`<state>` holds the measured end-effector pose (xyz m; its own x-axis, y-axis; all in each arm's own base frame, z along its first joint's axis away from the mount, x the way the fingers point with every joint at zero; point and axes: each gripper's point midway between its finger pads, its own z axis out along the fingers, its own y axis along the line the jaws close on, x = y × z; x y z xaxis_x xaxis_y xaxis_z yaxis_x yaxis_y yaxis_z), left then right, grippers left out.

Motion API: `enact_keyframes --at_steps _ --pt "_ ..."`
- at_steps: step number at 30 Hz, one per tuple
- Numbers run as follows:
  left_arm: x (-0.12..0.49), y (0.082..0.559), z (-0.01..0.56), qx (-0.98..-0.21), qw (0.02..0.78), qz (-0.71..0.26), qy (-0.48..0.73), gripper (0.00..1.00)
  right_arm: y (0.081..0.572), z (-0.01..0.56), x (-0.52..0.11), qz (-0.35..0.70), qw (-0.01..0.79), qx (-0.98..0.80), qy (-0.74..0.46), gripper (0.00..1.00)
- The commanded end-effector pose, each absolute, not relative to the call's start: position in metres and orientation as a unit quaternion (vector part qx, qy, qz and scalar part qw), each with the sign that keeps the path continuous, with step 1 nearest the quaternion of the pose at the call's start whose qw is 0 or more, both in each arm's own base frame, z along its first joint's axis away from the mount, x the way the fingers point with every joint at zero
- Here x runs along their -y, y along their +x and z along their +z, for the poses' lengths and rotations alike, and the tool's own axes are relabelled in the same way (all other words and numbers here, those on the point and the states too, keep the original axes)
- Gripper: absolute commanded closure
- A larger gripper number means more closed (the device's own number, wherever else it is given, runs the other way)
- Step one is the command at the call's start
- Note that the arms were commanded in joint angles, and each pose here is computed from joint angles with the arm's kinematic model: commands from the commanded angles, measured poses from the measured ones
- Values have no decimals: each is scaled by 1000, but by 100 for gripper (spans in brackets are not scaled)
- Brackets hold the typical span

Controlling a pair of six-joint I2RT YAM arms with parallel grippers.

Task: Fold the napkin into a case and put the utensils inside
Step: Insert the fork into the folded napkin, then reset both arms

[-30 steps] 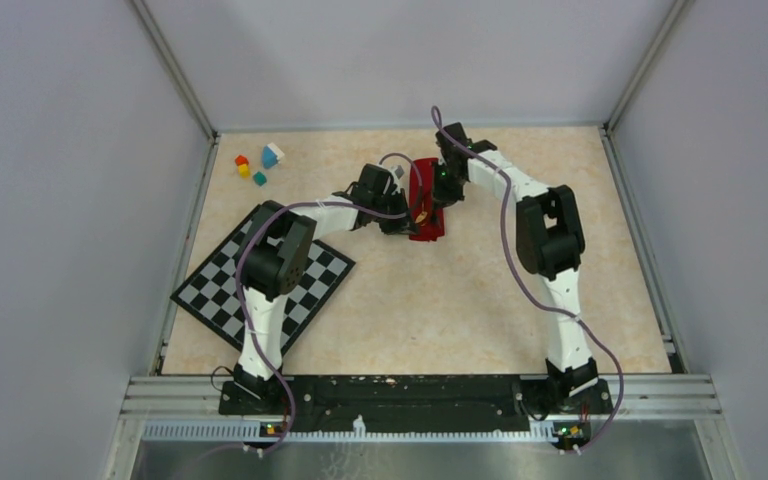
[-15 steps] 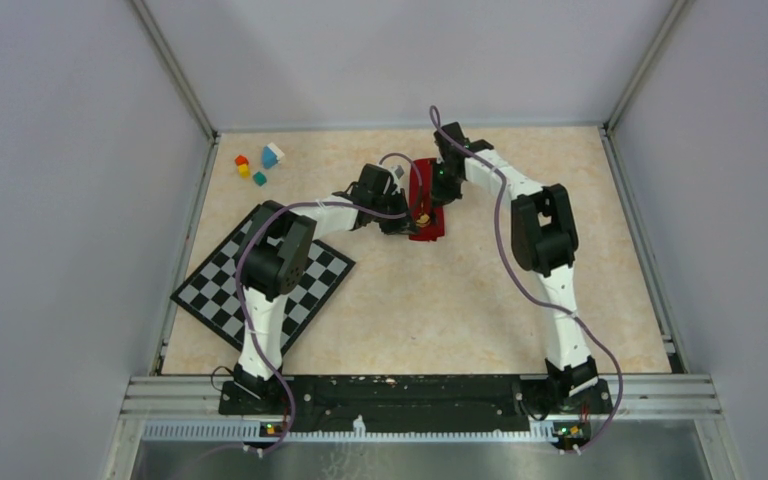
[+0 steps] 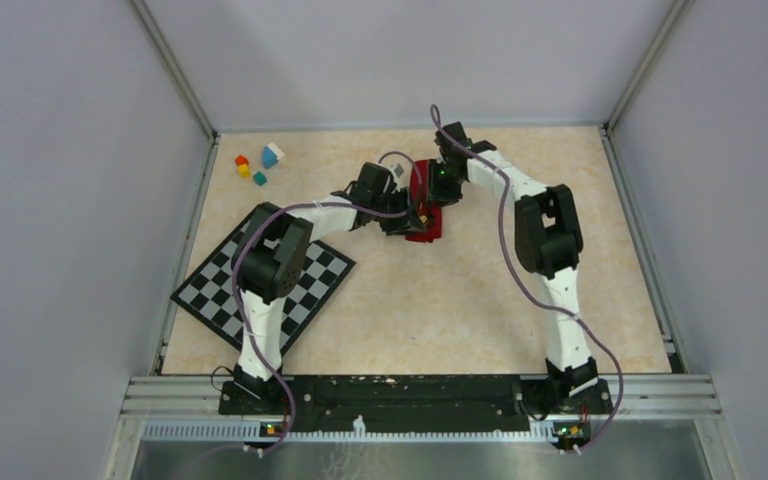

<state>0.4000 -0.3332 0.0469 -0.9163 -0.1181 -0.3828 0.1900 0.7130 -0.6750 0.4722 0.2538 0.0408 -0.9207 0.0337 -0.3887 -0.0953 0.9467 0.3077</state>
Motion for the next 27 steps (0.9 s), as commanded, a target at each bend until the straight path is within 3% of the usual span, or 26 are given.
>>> enact_keyframes --at_steps 1,7,13,18,24,27 --pt "320 395 72 -905 218 -365 0 51 470 122 -252 191 265 -945 -29 64" --pt "309 367 112 -893 234 -385 1 42 419 163 -227 192 292 -935 -54 61" --pt "290 328 209 -853 301 -425 35 34 332 234 -194 222 368 -898 -94 57" --pt "256 298 324 -802 421 -418 70 27 256 307 -150 221 467 -849 -107 53" --pt "193 259 435 -761 540 -354 65 6 175 401 -95 212 596 -769 -86 45" --pt "167 233 478 -731 588 -342 58 1 147 435 -72 209 646 -731 -65 43"
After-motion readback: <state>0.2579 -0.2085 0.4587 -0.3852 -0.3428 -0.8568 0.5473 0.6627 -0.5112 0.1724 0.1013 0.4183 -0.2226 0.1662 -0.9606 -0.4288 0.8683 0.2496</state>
